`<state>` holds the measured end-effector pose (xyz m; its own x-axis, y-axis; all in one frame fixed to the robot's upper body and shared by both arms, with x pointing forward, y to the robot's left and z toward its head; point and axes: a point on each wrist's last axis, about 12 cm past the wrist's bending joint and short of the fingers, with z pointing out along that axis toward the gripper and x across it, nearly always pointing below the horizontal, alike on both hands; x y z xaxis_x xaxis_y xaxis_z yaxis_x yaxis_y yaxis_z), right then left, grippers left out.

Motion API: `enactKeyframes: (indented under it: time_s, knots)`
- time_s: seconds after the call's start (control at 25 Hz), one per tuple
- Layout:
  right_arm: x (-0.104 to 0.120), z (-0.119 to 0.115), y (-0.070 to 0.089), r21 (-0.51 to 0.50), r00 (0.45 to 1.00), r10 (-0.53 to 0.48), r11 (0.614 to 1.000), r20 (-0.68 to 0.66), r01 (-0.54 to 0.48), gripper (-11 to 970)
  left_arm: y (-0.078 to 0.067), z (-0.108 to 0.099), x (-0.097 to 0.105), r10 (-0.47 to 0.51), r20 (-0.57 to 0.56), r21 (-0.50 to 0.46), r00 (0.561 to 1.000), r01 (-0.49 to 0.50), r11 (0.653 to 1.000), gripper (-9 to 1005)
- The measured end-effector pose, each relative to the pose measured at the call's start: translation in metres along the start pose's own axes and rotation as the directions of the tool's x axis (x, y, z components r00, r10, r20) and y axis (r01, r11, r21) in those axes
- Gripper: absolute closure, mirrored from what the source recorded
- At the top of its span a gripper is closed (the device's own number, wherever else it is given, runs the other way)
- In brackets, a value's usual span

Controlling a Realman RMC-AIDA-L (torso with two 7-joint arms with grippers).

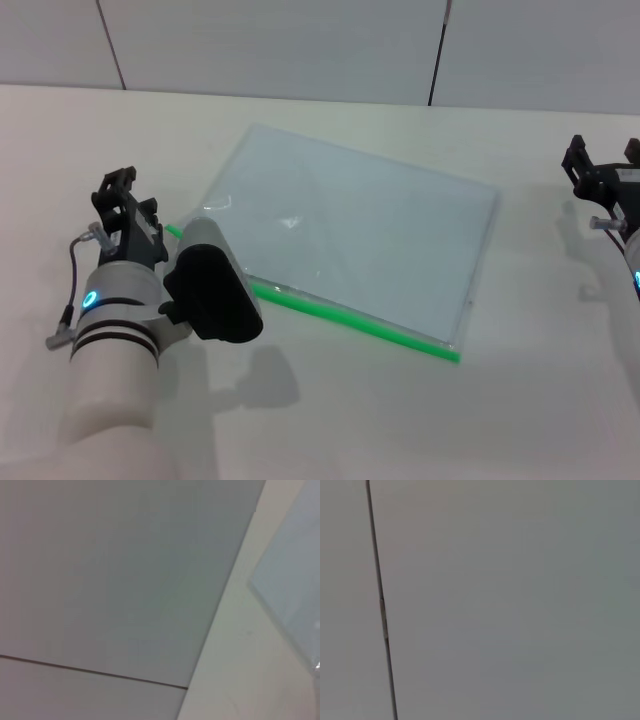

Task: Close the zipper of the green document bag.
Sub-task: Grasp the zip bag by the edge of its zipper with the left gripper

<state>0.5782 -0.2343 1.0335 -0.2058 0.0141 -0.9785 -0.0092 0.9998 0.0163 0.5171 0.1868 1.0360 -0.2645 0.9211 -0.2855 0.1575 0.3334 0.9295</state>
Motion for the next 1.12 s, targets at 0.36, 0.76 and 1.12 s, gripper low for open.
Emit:
enactKeyframes:
  time_s: [0.36, 0.76, 1.12]
  knots:
    - [-0.0004, 0.0003, -0.0006, 0.003, 1.0, 0.0, 1.0, 0.001, 0.0, 246, -0.0057, 0.0005, -0.0019, -0.001, 0.014, 0.052, 1.0, 0.001, 0.999, 524]
    - [-0.0003, 0.0007, -0.0028, 0.011, 1.0, -0.006, 1.0, 0.0, 0.006, 246, -0.0097, -0.0002, -0.0002, -0.015, 0.003, 0.084, 1.0, 0.014, 0.996, 523]
    - [-0.0003, 0.0011, -0.0031, 0.012, 1.0, -0.008, 1.0, 0.0, 0.008, 246, -0.0084, 0.0001, 0.0008, -0.019, -0.006, 0.073, 1.0, 0.019, 0.997, 523]
